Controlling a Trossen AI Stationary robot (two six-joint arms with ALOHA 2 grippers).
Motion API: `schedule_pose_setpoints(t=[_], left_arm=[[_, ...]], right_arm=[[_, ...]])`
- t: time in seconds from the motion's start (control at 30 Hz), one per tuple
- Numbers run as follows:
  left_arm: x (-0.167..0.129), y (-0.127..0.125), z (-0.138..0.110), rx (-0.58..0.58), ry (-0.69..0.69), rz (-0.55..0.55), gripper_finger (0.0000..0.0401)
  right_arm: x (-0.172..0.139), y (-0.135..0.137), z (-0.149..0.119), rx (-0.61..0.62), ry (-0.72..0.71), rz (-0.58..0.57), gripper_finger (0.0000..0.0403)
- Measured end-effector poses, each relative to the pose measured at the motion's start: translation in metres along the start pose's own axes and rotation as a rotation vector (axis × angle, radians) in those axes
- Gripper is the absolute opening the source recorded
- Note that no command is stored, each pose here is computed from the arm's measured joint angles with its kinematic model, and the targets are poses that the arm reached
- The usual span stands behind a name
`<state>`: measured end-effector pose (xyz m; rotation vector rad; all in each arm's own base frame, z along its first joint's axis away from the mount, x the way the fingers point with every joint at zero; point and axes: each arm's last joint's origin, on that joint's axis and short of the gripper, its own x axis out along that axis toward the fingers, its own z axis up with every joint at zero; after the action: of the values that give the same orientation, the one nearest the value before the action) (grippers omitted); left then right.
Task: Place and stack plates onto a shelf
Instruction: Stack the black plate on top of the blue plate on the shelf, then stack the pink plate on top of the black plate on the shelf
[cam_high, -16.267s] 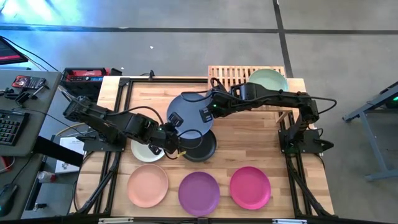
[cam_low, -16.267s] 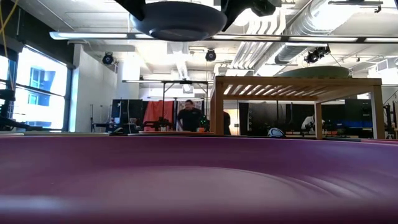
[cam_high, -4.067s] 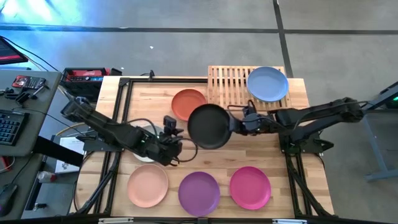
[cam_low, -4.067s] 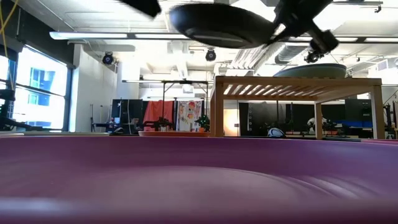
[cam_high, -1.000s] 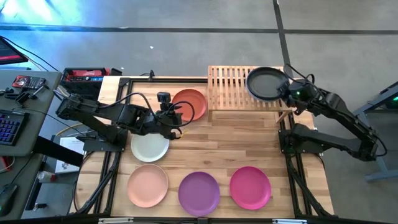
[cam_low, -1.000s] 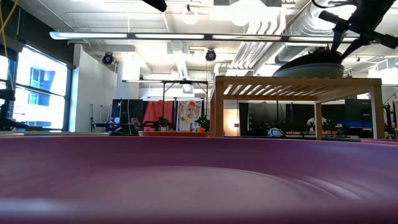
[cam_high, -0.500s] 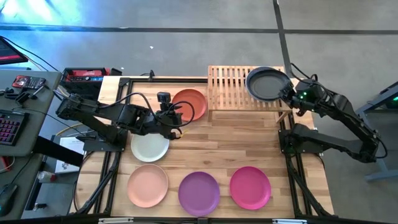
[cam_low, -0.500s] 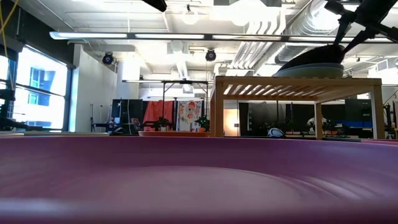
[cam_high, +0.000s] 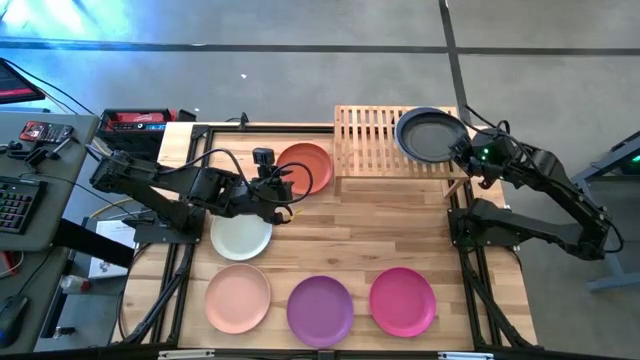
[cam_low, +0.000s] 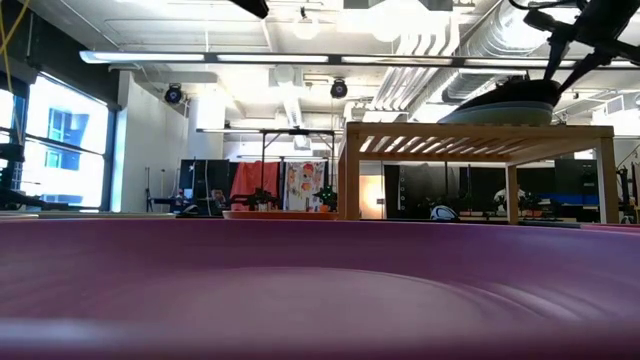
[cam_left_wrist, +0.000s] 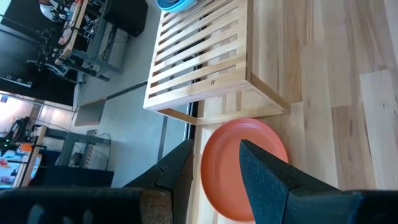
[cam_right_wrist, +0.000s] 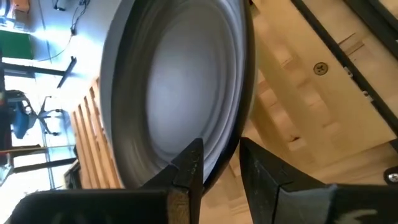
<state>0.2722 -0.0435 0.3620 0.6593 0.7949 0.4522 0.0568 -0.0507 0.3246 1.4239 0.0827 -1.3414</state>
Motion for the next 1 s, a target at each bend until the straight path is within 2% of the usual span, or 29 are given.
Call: schedule_pose_setpoints(t=[0.23,0.43,1.0], left_arm=[[0.0,0.0006,0.0023,-0.02,-0.018,0.005,0.012],[0.0,0.0006,0.0022,-0.018,-0.018,0.005,0.012],[0.0,0.0006,0.0021,-0.016,-0.017,0.004,0.012]], right_arm=[[-0.0004,0.009,0.0007,0.007,0.001,0.091,0.008],[-0.0002,0.0064,0.0003,-0.001,0.005,0.065,0.008],[-0.0033,0.003,-0.0038,-0.008,0.161,0.078,0.008]])
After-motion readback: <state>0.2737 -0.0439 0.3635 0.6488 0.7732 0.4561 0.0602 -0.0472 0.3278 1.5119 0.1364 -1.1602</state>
